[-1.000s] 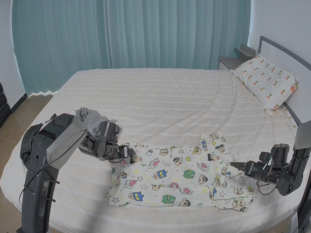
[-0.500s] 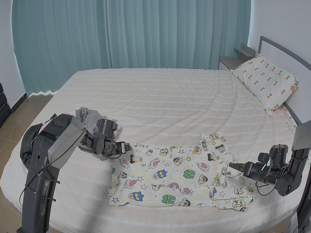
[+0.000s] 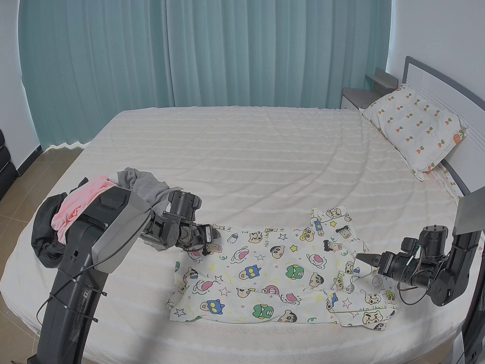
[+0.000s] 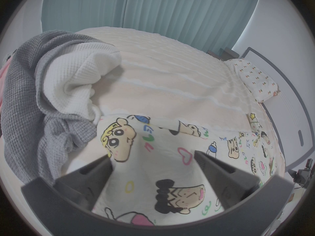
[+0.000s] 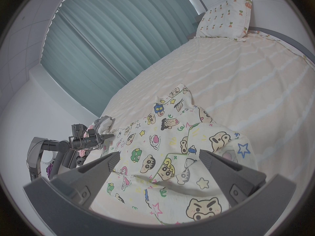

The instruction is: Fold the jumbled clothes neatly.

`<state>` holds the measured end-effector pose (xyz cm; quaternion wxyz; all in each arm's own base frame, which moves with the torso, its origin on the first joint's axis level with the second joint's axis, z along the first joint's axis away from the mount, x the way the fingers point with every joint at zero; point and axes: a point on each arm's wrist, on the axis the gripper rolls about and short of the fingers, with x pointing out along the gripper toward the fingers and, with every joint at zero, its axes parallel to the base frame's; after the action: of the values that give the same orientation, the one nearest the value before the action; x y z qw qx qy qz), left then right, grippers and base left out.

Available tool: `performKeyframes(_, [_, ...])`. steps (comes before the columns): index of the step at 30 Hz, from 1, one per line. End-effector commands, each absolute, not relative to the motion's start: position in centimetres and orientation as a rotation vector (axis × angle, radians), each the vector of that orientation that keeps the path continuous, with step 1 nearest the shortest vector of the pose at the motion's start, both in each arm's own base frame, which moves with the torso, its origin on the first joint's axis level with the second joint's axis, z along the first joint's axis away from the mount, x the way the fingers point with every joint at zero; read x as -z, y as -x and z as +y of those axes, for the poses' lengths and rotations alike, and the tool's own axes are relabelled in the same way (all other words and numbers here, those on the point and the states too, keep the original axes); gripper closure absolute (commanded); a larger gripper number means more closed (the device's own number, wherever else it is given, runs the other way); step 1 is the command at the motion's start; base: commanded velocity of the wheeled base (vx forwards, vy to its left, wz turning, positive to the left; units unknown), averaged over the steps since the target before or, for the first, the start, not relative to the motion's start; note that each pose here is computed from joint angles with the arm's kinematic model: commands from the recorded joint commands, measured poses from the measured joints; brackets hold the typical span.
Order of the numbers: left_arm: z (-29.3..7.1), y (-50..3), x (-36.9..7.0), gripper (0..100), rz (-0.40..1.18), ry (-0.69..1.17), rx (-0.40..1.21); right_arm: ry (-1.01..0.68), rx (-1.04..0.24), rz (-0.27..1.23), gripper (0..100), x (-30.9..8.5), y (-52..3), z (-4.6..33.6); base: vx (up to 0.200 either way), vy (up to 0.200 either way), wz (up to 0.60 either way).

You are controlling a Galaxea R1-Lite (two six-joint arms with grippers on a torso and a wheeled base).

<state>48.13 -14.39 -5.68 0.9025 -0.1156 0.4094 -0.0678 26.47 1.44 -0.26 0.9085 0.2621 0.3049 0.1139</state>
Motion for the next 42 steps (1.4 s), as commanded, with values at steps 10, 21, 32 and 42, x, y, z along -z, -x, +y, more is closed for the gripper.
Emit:
performKeyframes(10, [-14.3,-47.6,1.9,100,0.780,0.305,0.041,-0.488,-0.185,0.675,0,-0.6,-37.2,-0.4,0.000,0.000,0.00])
performKeyframes(21, [-15.1,-46.8,1.0,100,0.765,0.277,0.015,-0.445,-0.133,0.775,0,1.1,-45.3,-1.2,0.000,0.000,0.00])
performKeyframes(32, [-15.5,-46.0,1.0,100,0.779,0.267,0.017,-0.439,-0.096,0.878,0,3.1,-48.9,-1.1,0.000,0.000,0.00])
performKeyframes(42, [-15.4,-45.7,0.8,100,0.786,0.266,0.014,-0.447,-0.107,0.922,0,5.0,-49.8,0.0,0.000,0.000,0.00])
